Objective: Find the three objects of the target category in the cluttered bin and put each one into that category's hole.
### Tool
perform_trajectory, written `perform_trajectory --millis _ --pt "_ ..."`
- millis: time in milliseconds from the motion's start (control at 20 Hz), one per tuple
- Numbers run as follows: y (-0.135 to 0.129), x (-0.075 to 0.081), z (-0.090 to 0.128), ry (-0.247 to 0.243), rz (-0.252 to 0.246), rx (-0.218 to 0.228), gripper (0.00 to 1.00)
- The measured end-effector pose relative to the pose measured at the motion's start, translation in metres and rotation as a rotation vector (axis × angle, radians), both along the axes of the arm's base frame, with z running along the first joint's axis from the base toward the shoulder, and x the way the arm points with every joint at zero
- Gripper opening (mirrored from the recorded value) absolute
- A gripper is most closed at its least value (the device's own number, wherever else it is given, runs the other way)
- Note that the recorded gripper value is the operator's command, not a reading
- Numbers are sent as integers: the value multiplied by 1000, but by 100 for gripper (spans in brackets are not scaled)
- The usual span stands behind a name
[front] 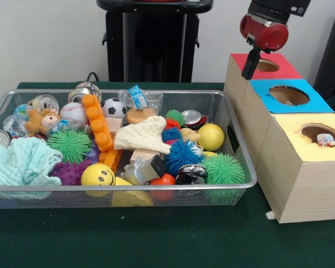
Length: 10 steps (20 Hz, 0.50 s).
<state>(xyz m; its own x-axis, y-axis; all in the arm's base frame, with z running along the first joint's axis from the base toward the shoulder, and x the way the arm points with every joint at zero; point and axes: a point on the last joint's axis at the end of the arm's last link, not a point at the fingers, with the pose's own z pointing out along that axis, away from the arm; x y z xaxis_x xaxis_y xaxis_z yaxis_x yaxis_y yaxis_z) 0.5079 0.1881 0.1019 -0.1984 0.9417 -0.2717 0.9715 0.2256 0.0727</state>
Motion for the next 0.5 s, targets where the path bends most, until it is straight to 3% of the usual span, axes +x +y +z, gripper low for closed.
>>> perform_trajectory --millis 100,200,300,500 --pt "-2 -3 -5 -5 19 -33 0" --pt "-4 -9 -8 -14 66 -106 0" --pt "-6 -20 -7 -31 139 -215 0" --pt "-6 -46 8 -78 317 -484 0"
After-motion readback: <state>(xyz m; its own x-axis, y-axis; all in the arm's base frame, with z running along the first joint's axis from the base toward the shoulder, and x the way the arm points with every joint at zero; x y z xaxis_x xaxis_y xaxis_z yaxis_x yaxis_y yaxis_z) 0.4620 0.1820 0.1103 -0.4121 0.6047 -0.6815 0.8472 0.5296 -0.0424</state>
